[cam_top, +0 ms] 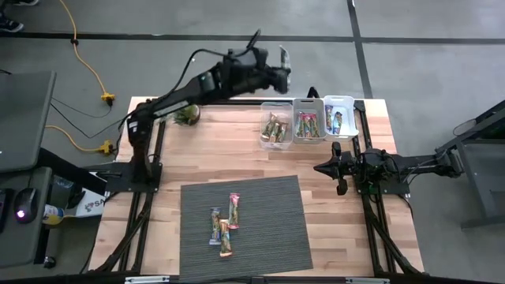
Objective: Pick and place Granola Bars by type
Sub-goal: Put the yellow granola bar into the transparent bin, then put the blue granola bar into the white bin
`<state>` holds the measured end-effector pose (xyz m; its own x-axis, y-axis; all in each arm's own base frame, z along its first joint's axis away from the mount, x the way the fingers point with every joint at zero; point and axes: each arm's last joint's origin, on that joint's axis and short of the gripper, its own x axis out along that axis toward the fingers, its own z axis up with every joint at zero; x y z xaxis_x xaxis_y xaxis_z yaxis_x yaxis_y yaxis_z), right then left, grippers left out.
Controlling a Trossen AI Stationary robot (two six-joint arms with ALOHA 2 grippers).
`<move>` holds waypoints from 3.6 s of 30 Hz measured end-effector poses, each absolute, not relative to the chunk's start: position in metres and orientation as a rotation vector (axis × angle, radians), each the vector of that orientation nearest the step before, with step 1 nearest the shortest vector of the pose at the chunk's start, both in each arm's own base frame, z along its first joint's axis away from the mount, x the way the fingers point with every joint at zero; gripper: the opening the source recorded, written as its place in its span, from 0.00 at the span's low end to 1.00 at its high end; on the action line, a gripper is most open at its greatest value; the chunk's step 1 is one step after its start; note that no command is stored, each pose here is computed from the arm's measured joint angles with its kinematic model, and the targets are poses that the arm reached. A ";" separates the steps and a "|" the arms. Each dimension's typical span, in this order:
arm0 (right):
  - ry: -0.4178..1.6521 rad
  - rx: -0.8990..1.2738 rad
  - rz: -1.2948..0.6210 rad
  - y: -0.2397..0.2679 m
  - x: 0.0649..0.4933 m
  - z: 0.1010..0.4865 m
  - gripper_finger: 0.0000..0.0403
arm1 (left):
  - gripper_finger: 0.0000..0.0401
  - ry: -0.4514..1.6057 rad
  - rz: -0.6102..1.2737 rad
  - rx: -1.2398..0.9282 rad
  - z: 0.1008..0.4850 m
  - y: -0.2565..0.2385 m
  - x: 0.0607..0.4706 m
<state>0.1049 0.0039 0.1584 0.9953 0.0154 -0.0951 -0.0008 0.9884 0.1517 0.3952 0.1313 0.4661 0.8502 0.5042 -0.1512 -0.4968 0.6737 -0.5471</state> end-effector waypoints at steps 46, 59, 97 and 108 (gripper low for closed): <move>0.096 0.152 0.009 0.004 0.105 0.158 0.00 | 0.19 0.857 0.766 -1.019 0.222 0.206 0.461; 0.096 0.152 0.008 0.004 0.105 0.158 0.00 | 0.49 0.858 0.802 -0.970 0.222 0.207 0.459; 0.104 0.152 0.008 0.004 0.105 0.158 0.00 | 0.55 0.437 0.399 -0.402 0.435 0.158 0.373; 0.104 0.152 0.008 0.004 0.105 0.158 0.00 | 0.55 0.375 0.254 -0.231 0.493 0.117 0.312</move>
<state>0.1053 0.0040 0.1578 0.9946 0.0158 -0.1025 -0.0001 0.9885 0.1514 0.3123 0.1171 0.4934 0.8996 0.2005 -0.3880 -0.2855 0.9423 -0.1750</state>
